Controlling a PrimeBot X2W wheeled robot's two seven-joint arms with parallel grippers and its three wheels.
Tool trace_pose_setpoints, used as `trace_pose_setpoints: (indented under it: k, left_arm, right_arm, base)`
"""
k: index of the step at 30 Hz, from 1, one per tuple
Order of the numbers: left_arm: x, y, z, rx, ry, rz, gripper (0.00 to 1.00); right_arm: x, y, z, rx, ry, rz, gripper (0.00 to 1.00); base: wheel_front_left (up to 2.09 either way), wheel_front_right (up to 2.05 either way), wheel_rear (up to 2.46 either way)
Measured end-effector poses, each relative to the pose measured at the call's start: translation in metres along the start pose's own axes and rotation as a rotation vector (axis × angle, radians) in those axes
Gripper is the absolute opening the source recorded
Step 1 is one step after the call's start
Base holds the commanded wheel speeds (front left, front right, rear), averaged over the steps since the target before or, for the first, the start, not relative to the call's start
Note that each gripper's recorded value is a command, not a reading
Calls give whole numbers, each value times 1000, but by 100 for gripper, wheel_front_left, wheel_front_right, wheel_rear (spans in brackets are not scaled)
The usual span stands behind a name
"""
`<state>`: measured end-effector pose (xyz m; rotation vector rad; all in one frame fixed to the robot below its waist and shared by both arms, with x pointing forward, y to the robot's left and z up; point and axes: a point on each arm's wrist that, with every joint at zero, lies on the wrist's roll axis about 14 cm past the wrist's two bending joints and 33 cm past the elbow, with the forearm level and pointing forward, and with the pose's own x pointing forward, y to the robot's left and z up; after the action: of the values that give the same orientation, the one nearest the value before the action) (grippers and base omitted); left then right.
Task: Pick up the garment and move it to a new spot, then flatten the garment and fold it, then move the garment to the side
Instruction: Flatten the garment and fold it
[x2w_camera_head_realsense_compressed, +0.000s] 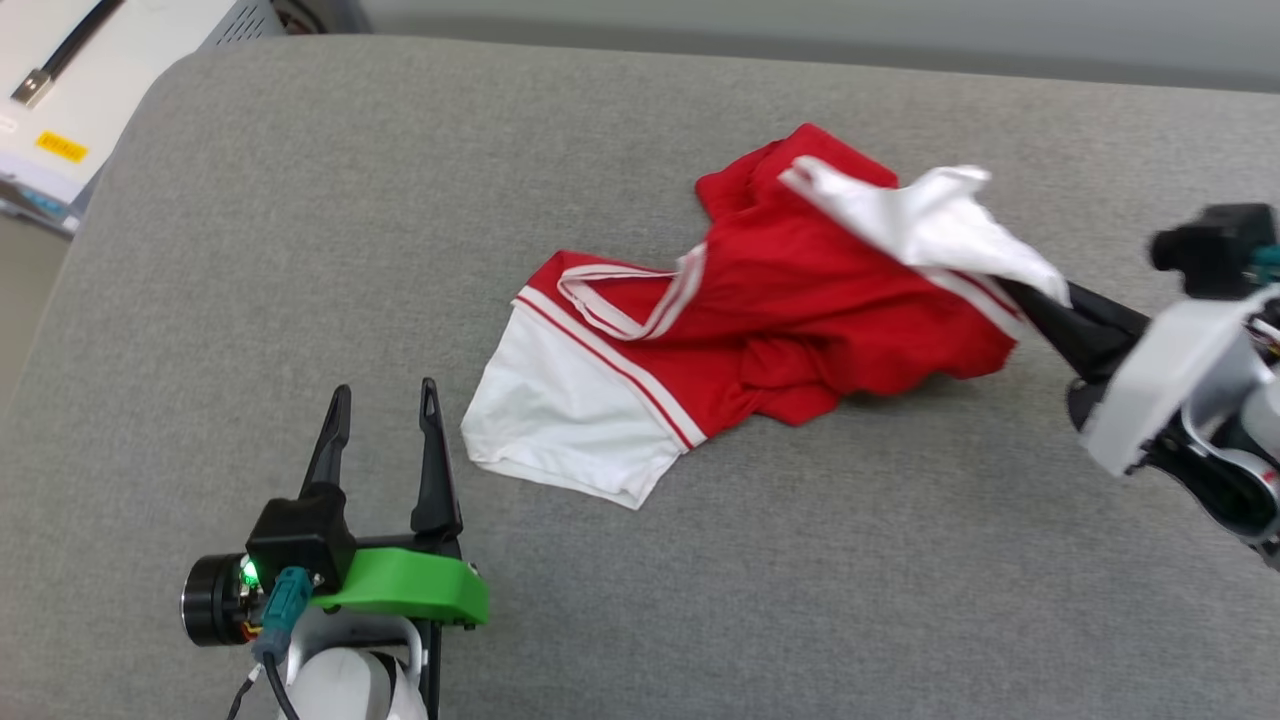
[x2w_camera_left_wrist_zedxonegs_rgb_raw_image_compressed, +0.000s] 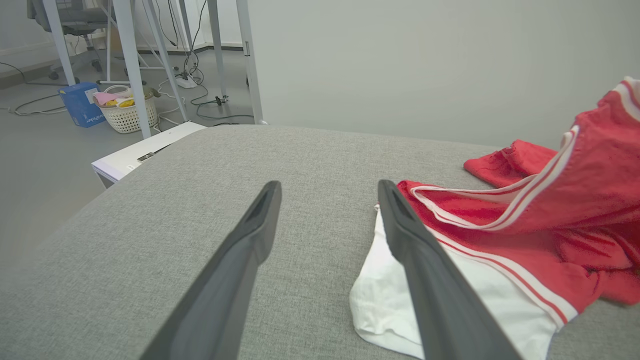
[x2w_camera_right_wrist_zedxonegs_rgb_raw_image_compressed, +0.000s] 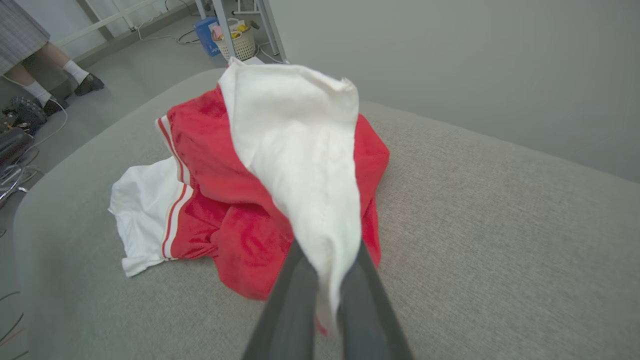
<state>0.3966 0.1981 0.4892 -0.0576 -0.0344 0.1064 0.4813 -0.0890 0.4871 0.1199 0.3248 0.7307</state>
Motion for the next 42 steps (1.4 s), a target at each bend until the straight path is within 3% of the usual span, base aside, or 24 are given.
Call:
trace_pose_setpoints:
  k: [9,16,21,26,27,28,33,36,42]
  left_arm:
    - [-2,-16,-1,-16,1,-57,100]
    - [0,-21,-5,-18,12,-76,100]
    - [0,-21,-11,-15,28,-82,100]
    - [-1,-19,-11,-6,31,-79,100]
    - [-2,-18,-11,-4,30,-79,100]
    - [-2,-19,-10,-2,29,-80,100]
    - [-3,-20,-3,9,8,-98,100]
    - [-2,-19,4,28,-14,-114,100]
    - [15,-26,30,67,-93,-191,100]
  right_arm:
    - [-97,-97,-27,298,-137,-433,0]
    - [-173,-160,-71,413,-130,-762,0]
    - [-203,-173,-118,486,-10,-904,0]
    - [-201,-163,-142,512,53,-919,0]
    - [-200,-162,-140,511,44,-918,29]
    - [-200,-161,-139,501,33,-918,100]
    - [-217,-173,-117,392,-25,-964,100]
    - [-232,-193,-73,335,-146,-1007,100]
    - [-261,-203,-1,110,-312,-1040,100]
  base:
    - [0,0,0]
    - [0,0,0]
    - [0,0,0]
    - [0,0,0]
    - [0,0,0]
    - [0,0,0]
    - [0,0,0]
    - [0,0,0]
    - [0,0,0]
